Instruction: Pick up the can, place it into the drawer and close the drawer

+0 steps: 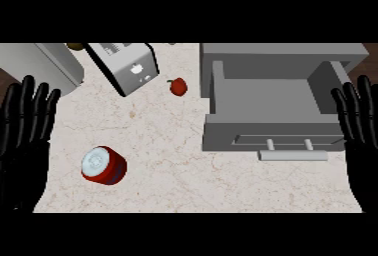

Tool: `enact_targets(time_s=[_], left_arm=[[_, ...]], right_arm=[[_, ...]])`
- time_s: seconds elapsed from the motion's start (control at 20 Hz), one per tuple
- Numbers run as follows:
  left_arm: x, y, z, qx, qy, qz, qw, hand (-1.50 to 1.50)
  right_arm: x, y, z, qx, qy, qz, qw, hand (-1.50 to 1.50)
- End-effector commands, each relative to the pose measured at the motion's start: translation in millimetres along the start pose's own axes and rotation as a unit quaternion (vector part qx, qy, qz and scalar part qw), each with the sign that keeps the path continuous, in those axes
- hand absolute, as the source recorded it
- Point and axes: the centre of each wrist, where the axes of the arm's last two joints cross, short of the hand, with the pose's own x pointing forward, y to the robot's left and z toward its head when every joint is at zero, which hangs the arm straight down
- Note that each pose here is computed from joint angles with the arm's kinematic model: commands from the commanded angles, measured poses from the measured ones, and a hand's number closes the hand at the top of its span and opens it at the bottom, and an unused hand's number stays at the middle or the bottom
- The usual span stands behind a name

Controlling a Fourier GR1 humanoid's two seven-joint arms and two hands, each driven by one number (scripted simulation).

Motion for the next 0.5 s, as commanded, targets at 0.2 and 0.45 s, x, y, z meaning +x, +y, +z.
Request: enact_targets(time_s=[0.2,0.45], left_arm=[[24,58,23,-0.133,-0.018,0.066,0.9888,-1.50],[6,86,59,-0.076,0.193,0.052,0.9769,-1.50]], right_arm=[[-3,-3,13,-0.024,0.020,0.003,1.000,-1.50],[-20,-18,30,-0.100,0.163,0.008,0.981,-1.50]])
